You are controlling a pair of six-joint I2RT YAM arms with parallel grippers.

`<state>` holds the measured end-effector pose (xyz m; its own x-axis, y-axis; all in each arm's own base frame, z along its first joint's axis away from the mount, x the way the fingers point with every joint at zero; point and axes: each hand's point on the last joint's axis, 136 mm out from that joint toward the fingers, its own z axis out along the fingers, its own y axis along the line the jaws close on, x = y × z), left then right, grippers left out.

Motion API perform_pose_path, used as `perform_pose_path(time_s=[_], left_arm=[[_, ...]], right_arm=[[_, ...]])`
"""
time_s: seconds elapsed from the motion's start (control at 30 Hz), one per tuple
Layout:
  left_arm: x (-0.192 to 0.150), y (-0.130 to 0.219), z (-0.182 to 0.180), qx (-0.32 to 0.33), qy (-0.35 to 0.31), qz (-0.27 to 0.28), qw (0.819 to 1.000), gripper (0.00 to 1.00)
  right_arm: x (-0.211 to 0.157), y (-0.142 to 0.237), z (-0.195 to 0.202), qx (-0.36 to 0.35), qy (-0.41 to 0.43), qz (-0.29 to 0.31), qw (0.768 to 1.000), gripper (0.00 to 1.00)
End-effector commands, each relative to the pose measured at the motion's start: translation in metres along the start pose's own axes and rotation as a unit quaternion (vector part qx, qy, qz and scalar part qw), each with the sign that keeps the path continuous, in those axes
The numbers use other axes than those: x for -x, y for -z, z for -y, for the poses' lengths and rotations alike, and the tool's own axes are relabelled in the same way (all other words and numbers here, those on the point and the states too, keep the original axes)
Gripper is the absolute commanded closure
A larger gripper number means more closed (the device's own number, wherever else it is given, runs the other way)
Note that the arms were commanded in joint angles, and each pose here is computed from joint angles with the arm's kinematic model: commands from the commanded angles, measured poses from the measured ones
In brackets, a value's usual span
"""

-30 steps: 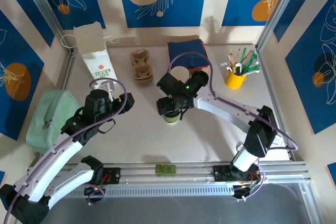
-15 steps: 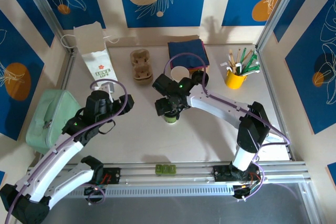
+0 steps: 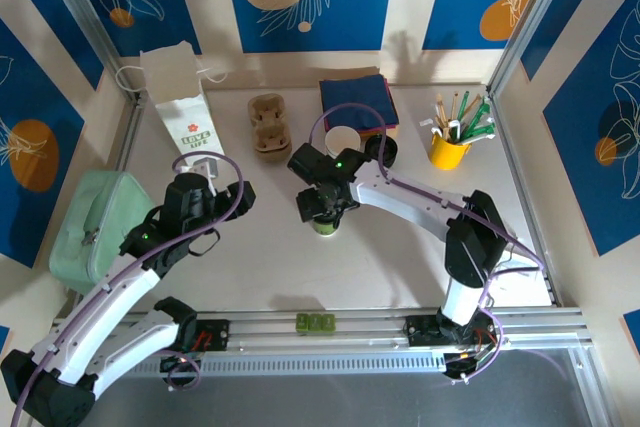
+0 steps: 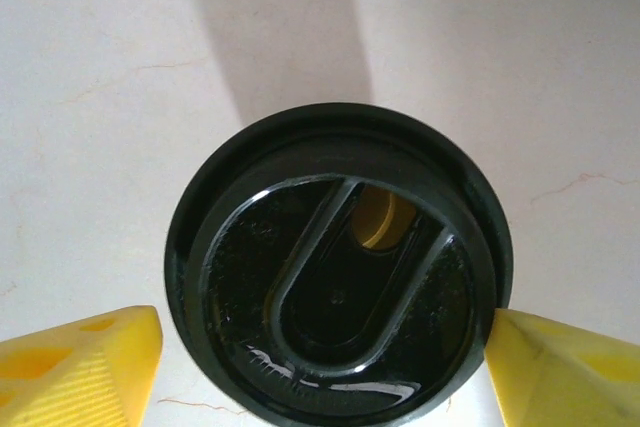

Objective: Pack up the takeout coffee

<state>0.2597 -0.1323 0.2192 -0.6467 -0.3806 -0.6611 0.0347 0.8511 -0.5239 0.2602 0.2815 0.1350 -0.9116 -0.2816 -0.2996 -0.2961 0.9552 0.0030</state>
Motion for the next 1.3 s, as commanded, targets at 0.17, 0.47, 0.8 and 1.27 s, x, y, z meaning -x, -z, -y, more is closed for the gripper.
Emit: perform_pose_path(time_s=[0.17, 0.47, 0.8, 1.27], left_arm=[[-0.001, -0.005, -0.003, -0.003, 0.007, 0.0, 1.0, 0.28], [-0.002, -0.008, -0.002, -0.006, 0.01, -0.003, 1.0, 0.27], [-0.003, -0.009, -0.004, -0.005, 0.012, -0.006, 1.0, 0.28], [0.007, 0.003, 0.001, -0.012, 0.008, 0.006, 1.0, 0.28]], right_arm=[[0.008, -0.003, 0.001, -0.006, -0.011, 0.0, 1.0, 0.21], [0.009, -0.006, 0.002, -0.011, -0.014, -0.005, 1.0, 0.19], [0.009, -0.006, 0.008, -0.018, -0.01, -0.004, 1.0, 0.26], [0.009, 0.011, 0.077, -0.037, -0.068, 0.012, 0.997, 0.29]])
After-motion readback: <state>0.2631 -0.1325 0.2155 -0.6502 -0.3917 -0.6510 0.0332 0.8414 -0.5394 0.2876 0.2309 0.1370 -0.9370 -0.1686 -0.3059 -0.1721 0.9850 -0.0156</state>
